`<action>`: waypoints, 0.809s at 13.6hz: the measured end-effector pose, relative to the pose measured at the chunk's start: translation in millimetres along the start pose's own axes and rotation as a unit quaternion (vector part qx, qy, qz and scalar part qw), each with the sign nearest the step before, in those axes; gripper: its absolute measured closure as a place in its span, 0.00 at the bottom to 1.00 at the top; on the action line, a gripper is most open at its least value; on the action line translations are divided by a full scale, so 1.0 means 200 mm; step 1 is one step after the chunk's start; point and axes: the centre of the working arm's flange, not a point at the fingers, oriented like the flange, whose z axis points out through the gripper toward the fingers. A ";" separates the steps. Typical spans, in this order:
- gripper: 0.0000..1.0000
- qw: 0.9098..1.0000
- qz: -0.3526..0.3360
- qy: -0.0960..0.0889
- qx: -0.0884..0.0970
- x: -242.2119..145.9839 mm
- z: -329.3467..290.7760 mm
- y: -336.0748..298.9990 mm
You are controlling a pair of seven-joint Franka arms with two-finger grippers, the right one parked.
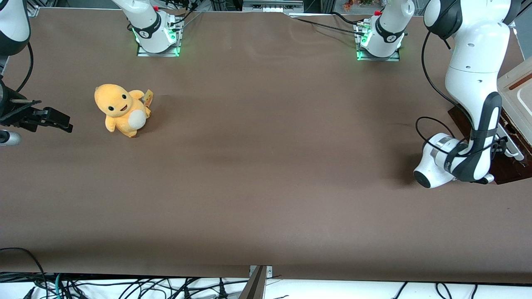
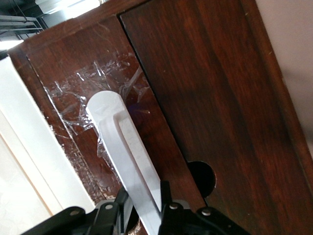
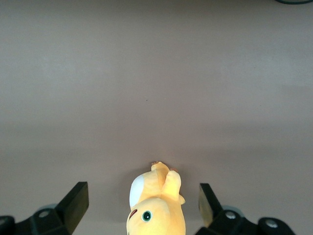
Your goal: Open lower drawer with left arm only
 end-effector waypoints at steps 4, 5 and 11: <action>0.73 1.000 0.002 0.012 0.008 -0.02 -0.10 0.02; 0.73 1.000 0.003 0.015 0.011 -0.03 -0.14 0.03; 0.73 0.999 0.000 0.030 0.015 -0.05 -0.30 0.05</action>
